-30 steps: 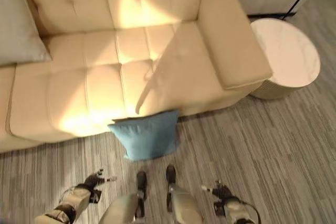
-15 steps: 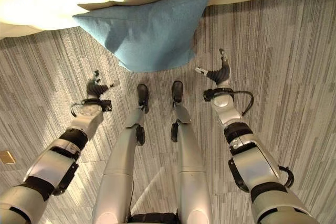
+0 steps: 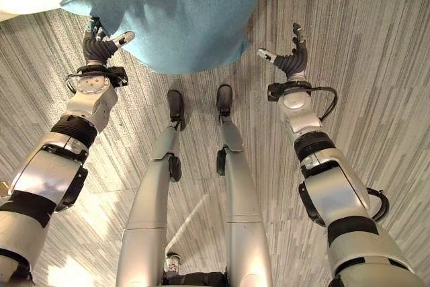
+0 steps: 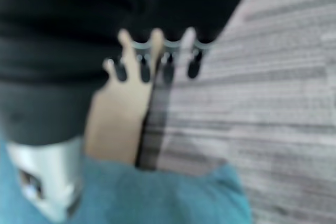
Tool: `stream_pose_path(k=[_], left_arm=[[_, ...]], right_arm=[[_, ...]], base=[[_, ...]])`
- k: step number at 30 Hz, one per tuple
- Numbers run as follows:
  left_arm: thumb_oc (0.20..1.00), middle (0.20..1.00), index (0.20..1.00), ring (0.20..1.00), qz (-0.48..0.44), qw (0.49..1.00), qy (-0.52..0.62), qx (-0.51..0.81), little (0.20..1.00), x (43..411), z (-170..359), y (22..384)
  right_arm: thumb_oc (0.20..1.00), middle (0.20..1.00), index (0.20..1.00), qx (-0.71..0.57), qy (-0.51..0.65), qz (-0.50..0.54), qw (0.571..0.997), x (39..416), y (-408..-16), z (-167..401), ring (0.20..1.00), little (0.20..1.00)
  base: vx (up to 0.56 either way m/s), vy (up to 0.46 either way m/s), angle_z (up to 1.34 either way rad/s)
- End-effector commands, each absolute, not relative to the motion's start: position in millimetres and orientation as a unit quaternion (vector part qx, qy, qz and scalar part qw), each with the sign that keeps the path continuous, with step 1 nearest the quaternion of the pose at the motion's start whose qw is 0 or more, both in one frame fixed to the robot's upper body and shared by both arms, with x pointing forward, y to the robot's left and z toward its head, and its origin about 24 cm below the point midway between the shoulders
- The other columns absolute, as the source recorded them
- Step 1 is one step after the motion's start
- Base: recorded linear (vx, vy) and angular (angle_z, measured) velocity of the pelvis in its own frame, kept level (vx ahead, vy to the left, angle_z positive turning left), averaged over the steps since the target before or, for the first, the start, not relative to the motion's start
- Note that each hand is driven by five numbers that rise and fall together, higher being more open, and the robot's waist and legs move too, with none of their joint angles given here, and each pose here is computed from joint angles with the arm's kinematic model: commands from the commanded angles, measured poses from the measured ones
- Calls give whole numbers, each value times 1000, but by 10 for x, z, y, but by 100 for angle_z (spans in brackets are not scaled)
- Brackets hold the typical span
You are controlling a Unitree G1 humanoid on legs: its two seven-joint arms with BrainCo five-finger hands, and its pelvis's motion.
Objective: Pick up all the scattered cushions and arrange them neatly on the sofa.
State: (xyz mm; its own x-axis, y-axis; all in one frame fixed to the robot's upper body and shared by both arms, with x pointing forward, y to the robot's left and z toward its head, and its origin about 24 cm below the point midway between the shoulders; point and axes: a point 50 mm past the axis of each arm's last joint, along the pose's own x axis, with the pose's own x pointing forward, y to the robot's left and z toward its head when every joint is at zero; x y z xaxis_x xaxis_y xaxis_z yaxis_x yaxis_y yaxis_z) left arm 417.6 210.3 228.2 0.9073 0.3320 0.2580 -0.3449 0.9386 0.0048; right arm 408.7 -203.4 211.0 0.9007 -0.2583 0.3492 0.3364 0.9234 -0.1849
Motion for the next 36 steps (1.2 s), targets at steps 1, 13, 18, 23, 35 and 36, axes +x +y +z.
stream_pose_path(k=[1,13,18,23,35,36], left_arm=[[1000,1000,1000,1000,197,976,-85,41,1000,4144,1990,2210],[1000,1000,1000,1000,185,975,-121,-24,1000,4065,1949,2130],[1000,1000,1000,1000,186,976,-109,4,1000,4080,1915,2107],[1000,1000,1000,1000,196,976,-92,35,1000,4117,1930,2131],[1000,1000,1000,1000,119,976,-172,63,1000,4202,2471,1515],[1000,1000,1000,1000,111,976,-178,65,1000,4198,2497,1453]], right_arm=[[1000,1000,1000,-118,-147,-162,969,4034,-2173,1954,1000,1000],[1000,1000,1000,-104,-183,-173,962,3974,-2296,2123,1000,1000],[1000,1000,1000,-113,-183,-165,963,3986,-2269,2145,1000,1000],[1000,1000,1000,-109,-199,-154,962,4023,-2188,2300,1000,1000],[1000,1000,1000,-94,-255,-111,956,4090,-1791,2760,1000,1000],[1000,1000,1000,-94,-256,-107,956,4093,-1761,2770,1000,1000]], base=[[16,18,-3],[23,-2,-3],[0,0,0],[0,0,0],[0,0,0],[0,0,0]])
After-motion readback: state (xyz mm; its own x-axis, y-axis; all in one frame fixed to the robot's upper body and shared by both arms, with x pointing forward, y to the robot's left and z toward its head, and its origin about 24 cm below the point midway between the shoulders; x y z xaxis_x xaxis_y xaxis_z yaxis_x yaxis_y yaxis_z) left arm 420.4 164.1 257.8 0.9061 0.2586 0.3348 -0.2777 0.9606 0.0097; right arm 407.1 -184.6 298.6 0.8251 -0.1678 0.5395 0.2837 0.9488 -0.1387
